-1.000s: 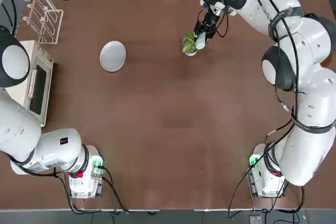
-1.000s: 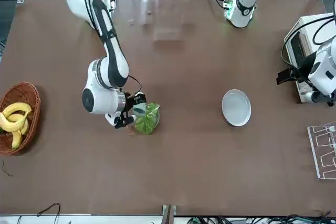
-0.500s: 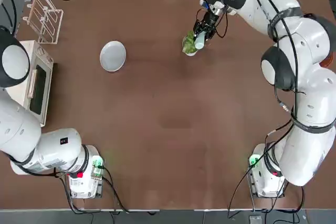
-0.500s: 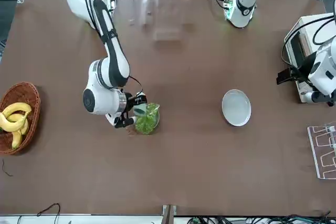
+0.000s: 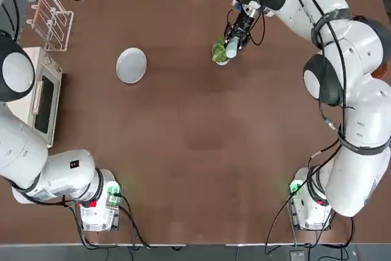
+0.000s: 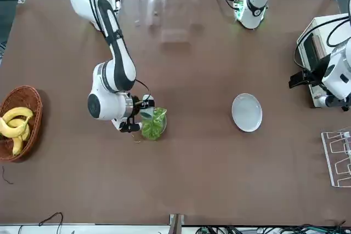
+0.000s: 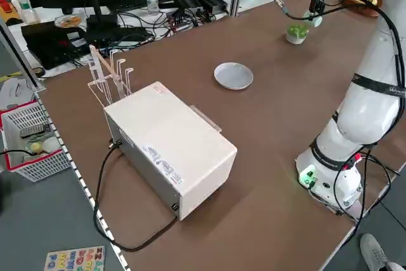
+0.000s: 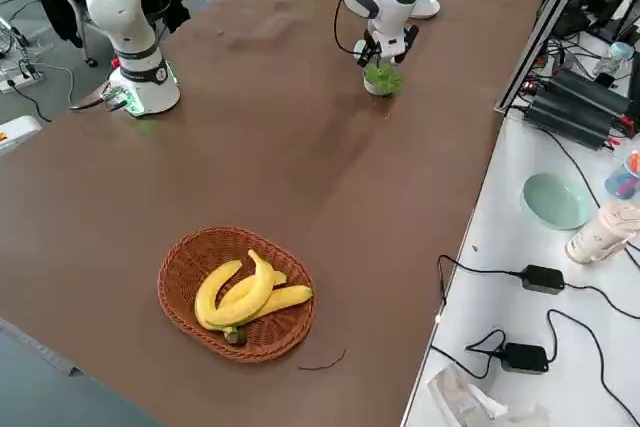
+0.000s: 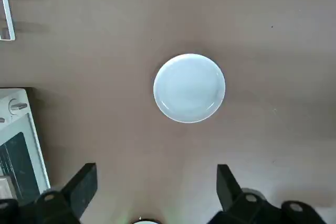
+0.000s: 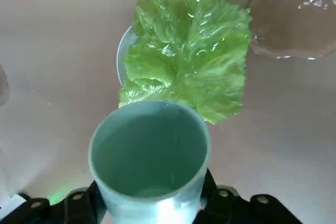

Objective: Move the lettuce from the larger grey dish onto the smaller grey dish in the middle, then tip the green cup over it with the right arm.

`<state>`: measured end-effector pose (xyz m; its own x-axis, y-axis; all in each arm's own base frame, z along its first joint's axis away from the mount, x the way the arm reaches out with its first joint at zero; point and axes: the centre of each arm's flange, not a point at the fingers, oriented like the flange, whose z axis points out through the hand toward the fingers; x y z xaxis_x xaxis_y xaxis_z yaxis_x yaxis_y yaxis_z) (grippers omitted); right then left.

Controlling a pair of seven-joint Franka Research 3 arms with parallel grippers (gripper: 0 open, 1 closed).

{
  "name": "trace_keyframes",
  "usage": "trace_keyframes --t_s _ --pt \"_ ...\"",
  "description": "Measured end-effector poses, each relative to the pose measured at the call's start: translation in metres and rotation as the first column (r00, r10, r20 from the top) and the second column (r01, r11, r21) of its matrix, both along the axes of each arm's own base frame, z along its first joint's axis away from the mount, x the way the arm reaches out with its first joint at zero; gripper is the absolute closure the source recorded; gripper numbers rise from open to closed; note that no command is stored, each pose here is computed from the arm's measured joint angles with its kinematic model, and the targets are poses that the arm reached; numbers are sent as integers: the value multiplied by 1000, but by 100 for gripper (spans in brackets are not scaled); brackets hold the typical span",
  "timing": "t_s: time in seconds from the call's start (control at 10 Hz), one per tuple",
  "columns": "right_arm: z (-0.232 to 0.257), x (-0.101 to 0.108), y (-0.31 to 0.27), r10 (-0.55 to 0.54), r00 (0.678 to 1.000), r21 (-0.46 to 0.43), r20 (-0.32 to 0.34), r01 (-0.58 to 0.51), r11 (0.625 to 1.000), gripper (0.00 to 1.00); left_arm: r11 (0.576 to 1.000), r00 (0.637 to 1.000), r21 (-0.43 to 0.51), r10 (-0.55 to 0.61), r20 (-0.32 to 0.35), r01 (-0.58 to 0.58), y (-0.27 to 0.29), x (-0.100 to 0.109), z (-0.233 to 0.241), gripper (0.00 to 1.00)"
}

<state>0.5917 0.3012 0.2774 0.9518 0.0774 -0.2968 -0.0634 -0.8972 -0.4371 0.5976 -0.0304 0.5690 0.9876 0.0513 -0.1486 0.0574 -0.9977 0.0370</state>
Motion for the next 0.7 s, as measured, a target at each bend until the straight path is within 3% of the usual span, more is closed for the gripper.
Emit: trace_keyframes --t_s 0.7 --pt "4 1 4 -60 998 -19 -32 59 998 32 1000 1000 0 0 0 0 0 0 0 0"
